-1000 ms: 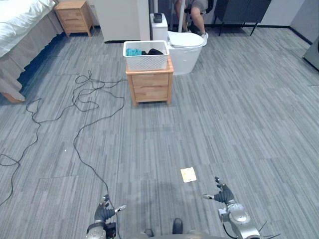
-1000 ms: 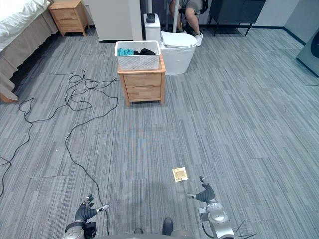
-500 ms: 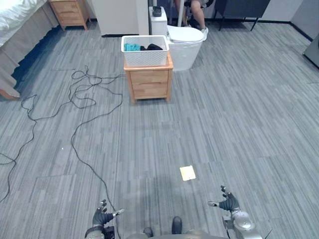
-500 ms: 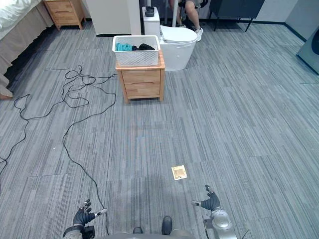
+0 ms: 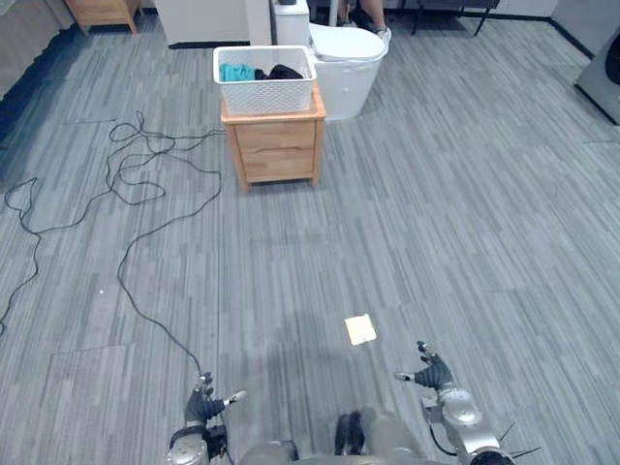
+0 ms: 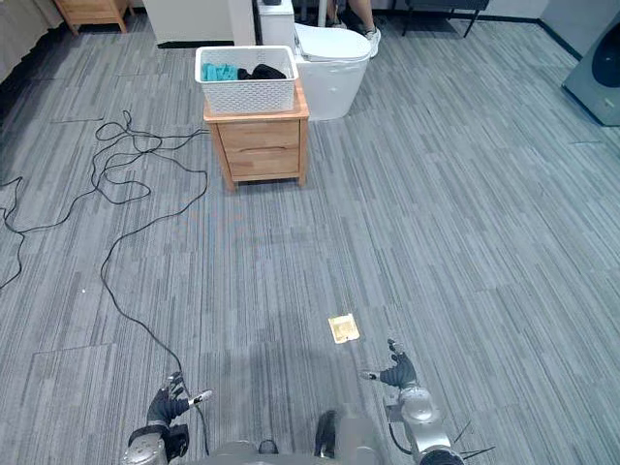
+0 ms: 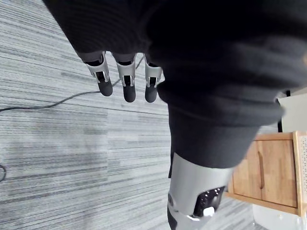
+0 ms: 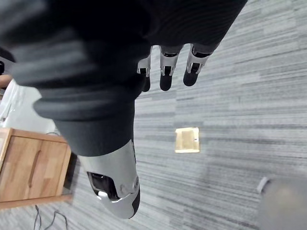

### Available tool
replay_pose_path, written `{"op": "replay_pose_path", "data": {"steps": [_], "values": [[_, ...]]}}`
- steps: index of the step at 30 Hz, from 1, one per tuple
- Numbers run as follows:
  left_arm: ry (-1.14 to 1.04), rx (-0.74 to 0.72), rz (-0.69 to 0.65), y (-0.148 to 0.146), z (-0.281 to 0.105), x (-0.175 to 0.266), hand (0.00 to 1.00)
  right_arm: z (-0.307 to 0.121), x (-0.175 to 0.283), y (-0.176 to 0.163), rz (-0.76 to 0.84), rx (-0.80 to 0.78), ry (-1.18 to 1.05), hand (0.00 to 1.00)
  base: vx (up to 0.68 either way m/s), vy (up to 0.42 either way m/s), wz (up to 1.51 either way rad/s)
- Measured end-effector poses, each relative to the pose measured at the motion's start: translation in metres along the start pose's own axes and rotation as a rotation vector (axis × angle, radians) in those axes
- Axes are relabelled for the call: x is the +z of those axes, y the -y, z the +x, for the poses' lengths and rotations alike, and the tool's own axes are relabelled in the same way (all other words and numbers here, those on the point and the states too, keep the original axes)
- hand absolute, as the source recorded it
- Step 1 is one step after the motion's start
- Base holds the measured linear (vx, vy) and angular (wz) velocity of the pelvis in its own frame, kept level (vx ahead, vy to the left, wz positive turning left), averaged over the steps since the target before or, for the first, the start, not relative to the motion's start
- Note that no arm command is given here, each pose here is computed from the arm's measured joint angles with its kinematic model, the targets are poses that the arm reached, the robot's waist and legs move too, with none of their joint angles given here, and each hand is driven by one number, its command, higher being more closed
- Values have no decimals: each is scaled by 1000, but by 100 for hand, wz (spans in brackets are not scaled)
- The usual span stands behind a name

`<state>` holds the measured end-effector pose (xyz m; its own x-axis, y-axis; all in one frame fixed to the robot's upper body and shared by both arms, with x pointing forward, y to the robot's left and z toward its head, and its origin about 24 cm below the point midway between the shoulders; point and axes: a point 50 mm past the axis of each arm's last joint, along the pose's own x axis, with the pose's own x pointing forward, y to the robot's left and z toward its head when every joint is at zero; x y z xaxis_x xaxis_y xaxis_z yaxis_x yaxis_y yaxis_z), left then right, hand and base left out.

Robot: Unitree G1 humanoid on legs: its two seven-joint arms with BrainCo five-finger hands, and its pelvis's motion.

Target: Pick up the laundry basket with both hands and put the clothes into the washing machine.

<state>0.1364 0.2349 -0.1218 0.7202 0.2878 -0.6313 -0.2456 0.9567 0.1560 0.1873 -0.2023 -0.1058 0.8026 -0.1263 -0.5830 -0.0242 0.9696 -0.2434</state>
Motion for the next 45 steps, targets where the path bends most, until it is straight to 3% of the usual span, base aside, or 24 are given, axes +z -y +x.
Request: {"op": "replay_pose_path", "data": {"steps": [13, 21, 28, 35, 40, 45], "values": [[-50, 28, -118, 5, -6, -14, 0, -2, 11, -24, 28, 53, 52, 0, 570, -192, 10], [-38, 15, -117, 9, -2, -8, 0, -1, 7, -10, 55, -5, 35, 0, 551, 60, -16], [-81, 24, -86, 2, -2, -15, 0, -8, -13, -24, 75, 26, -44, 0, 596, 221, -4], [-88, 44, -55, -9, -4, -18, 0, -3, -1, -32, 32, 63, -6, 0, 549, 61, -2], [-80, 1, -58, 6, -3, -15, 0, -17, -32, -23, 32, 36, -108, 0, 466, -123, 56], [-117, -16, -91, 18, -11, -27, 0, -16, -25, -22, 69, 9, -75, 0, 427, -150, 8]]}}
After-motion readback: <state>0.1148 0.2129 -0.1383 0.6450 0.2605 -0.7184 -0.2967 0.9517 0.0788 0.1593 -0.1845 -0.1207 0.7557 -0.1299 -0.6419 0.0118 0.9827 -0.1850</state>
